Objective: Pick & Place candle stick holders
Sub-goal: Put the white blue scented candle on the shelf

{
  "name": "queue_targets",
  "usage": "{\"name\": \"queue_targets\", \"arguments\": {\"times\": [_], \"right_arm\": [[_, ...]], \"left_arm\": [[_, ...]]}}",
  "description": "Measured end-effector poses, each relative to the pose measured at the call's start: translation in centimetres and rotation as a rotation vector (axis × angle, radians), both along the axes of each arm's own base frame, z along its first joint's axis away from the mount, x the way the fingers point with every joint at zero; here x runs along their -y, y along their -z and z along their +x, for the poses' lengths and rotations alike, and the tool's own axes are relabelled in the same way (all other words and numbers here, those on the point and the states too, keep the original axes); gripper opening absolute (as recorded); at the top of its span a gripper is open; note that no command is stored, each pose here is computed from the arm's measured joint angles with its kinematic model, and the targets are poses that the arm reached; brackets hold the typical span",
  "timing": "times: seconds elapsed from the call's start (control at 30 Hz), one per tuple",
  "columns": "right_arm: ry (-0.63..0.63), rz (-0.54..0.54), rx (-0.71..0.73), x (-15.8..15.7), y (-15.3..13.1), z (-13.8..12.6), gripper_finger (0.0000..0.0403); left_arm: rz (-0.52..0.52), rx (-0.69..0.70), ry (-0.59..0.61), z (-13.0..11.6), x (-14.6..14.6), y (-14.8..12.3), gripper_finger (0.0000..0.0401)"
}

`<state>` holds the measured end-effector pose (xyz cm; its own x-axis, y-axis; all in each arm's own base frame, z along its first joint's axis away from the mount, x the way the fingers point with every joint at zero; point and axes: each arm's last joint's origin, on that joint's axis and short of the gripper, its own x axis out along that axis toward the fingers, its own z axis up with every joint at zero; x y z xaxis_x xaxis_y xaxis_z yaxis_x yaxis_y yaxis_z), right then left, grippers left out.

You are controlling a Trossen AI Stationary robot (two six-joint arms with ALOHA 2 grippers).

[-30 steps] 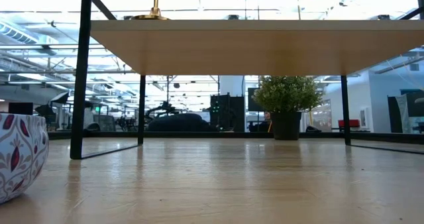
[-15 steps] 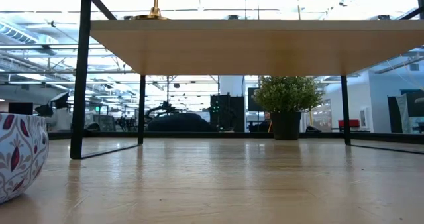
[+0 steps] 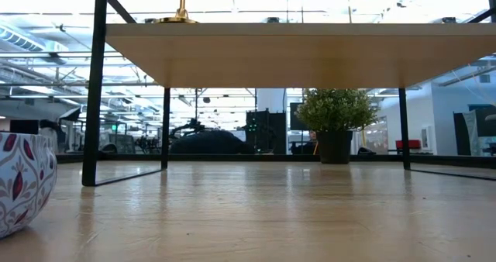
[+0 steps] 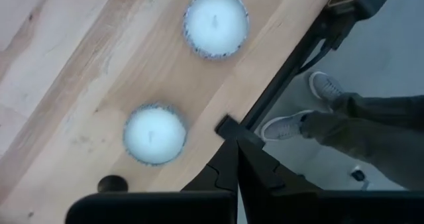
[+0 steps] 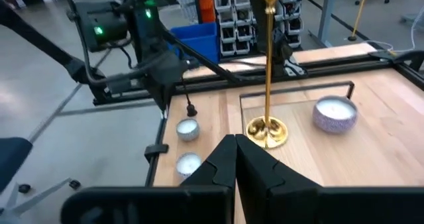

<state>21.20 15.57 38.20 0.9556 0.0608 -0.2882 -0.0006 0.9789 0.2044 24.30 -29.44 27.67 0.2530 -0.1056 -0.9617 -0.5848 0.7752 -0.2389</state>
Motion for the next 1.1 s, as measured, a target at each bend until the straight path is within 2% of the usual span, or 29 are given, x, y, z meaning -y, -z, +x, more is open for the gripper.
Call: {"name": "queue_targets", "arguments": {"times": [0.3,0.5,0.73,1.1], "right_arm": [[-0.011,-0.011,0.038,-0.1,-0.4,0.1,0.0],[-0.011,-0.011,0.038,-0.1,-0.4,0.1,0.0],[-0.011,-0.009,0.038,-0.1,-0.4,0.1,0.0],[-0.009,-0.012,0.038,0.0,-0.4,0.1,0.0]], "left_arm": [[0.008,-0.033,0.098,1.1,-1.1,0.0,0.0028],[0.022,-0.04,0.121,1.8,-1.9,0.1,0.0064],[0.0,-0.075,0.154,2.2,-2.4,0.1,0.0147],[-0.03,-0.239,0.029,1.4,-2.9,1.9,0.028]]}}
